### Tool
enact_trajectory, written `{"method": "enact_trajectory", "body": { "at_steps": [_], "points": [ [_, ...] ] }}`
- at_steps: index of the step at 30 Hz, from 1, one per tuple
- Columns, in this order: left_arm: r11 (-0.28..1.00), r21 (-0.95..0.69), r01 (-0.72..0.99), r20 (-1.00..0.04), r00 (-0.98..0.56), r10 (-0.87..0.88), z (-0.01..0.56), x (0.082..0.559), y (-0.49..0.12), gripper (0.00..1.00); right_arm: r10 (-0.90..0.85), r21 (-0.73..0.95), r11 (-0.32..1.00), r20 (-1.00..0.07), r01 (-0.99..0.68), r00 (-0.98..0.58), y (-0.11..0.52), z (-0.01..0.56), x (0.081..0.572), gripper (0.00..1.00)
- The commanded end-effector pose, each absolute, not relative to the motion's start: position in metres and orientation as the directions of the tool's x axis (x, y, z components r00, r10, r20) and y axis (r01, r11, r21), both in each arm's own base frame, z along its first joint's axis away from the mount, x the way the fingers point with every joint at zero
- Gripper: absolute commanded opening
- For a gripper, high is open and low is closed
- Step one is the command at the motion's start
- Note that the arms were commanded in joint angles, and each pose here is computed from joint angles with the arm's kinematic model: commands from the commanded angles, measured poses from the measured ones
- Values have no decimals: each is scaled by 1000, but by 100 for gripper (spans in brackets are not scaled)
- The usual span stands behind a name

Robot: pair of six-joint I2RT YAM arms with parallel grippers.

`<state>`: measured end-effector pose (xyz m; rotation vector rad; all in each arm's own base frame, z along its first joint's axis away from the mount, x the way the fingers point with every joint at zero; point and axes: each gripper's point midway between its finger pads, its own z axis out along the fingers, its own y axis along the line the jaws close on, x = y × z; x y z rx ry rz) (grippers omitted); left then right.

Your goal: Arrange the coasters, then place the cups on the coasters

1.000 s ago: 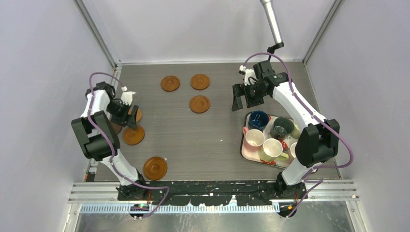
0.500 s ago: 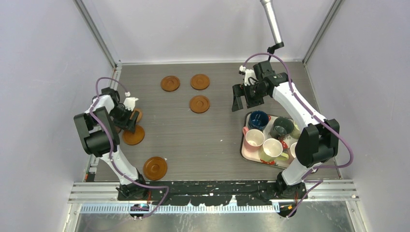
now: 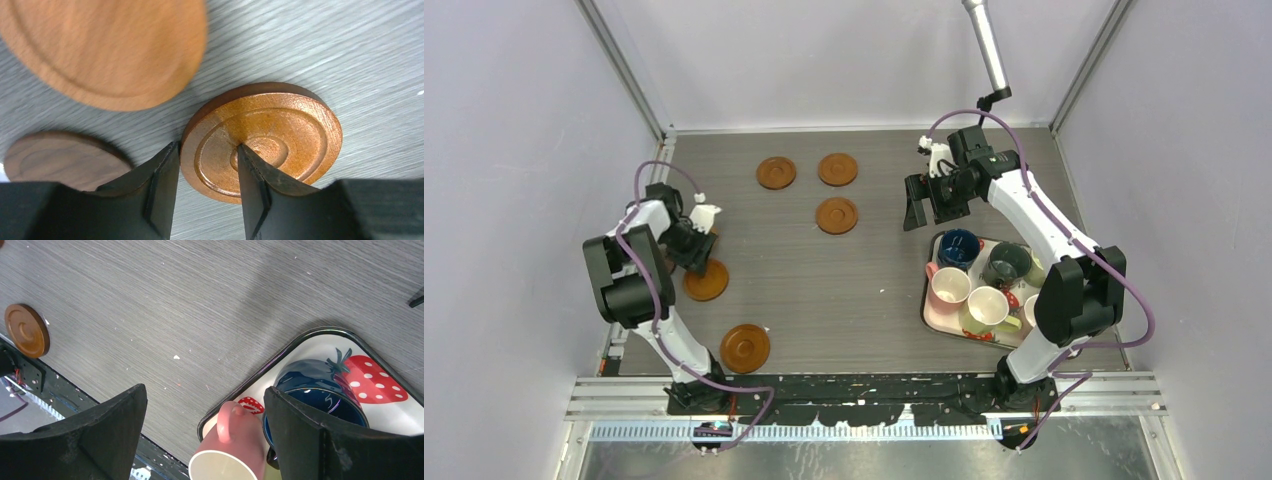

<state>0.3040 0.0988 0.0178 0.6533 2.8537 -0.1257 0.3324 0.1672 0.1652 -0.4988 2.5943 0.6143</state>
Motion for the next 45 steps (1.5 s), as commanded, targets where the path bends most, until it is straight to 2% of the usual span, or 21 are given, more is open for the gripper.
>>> {"method": "enact_trajectory", "body": {
  "at_steps": [1, 10, 16, 22, 31, 45],
  "points": [
    [850, -132, 510, -193, -854, 483, -2, 285, 46, 42, -245, 340, 831, -488, -441, -838, 168, 167, 333, 91],
    [825, -94, 557, -224, -819, 528, 5, 318, -16, 38, -244, 338, 831, -493, -442, -835, 168, 168, 333, 91],
    [834, -100, 543, -260, -823, 505, 9, 360, -54, 37, -243, 328, 836, -497, -440, -833, 167, 167, 335, 91],
    [876, -81, 476, -280, -854, 438, 5, 404, -59, 36, -243, 326, 836, -500, -440, -831, 167, 168, 336, 91],
    [902, -65, 427, -337, -860, 383, 9, 443, -64, 37, -243, 327, 838, -493, -437, -835, 167, 165, 337, 91],
    [914, 10, 406, -347, -856, 384, 16, 467, -54, 38, -242, 324, 840, -495, -436, -834, 166, 166, 337, 91]
  ]
}}
